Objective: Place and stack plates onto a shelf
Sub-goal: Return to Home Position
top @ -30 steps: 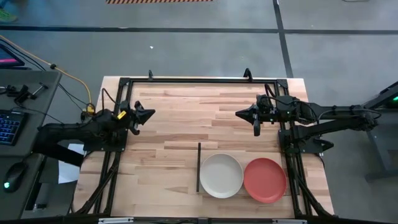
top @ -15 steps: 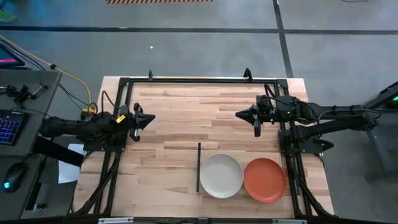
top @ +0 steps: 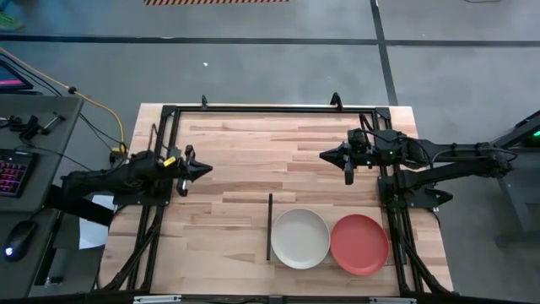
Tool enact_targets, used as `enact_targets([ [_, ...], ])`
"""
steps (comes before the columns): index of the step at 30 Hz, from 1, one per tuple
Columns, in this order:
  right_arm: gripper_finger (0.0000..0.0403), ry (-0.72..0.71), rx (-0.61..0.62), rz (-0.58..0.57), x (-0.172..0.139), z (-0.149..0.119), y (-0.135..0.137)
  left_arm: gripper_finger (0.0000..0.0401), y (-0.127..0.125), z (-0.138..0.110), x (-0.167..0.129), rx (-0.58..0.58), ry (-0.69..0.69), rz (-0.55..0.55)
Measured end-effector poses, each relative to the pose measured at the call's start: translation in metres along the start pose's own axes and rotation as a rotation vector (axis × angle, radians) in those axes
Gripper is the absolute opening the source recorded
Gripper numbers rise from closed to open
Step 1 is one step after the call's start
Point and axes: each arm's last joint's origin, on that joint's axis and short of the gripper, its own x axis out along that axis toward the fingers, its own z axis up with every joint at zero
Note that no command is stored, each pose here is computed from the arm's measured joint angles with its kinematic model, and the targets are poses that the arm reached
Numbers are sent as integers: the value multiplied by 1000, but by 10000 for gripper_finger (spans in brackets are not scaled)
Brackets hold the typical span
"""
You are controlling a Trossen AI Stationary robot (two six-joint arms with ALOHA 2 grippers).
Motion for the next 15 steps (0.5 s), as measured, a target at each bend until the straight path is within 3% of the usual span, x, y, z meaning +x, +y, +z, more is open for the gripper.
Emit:
enact_targets([
  [2, 0, 0, 0, 0, 0, 0, 0, 0, 3, -5, 0, -23, 52, 25],
  [6, 0, 10, -8, -5, 0, -1, 0, 0, 1, 0, 0, -25, 6, 6],
  [15, 0, 110, -29, -38, -4, -10, -5, 0, 5, -5, 0, -126, 36, 80],
])
